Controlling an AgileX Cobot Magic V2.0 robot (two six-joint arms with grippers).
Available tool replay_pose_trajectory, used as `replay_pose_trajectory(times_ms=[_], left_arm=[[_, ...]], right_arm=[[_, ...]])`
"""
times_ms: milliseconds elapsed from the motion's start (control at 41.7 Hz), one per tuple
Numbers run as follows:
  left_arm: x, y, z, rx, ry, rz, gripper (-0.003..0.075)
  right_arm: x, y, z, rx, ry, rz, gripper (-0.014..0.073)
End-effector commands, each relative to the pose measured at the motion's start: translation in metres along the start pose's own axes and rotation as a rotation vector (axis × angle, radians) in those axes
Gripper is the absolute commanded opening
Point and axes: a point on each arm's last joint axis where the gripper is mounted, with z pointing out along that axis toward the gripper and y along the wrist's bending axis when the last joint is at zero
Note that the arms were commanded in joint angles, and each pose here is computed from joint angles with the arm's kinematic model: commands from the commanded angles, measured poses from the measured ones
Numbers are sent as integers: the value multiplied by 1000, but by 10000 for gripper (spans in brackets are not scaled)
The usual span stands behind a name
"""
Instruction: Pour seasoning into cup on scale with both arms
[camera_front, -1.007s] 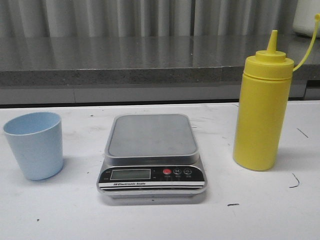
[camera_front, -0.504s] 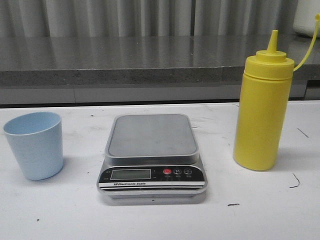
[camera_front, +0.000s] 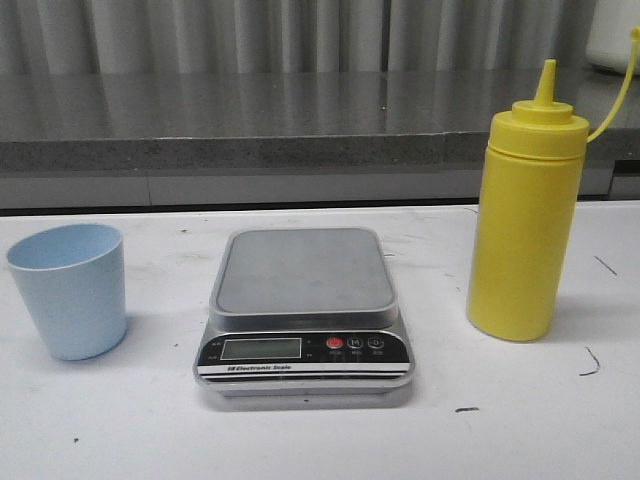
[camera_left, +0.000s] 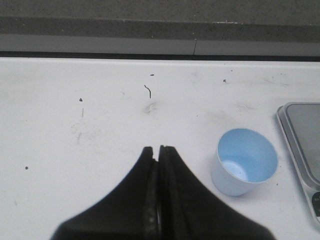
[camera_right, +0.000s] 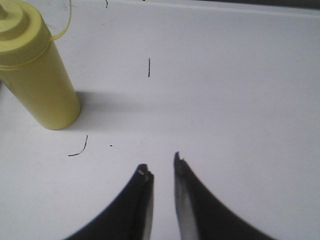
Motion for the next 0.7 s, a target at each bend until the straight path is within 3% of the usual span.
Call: replay_pose_trajectory(times_ms=[0, 120, 240, 312, 672], left_arm=[[-16, -1, 0, 5, -75, -5, 24], [-16, -1, 5, 4, -64, 3, 228], [-17, -3, 9, 14, -53, 23, 517], [-19, -6, 14, 31, -33, 34, 600], [-31, -46, 68, 145, 307, 148, 607]], right_arm=[[-14, -2, -6, 14, -90, -24, 430], [-15, -2, -6, 14, -91, -24, 556], [-14, -2, -6, 14, -90, -24, 561], [-14, -2, -6, 14, -90, -24, 561], [-14, -2, -6, 14, -89, -24, 561]])
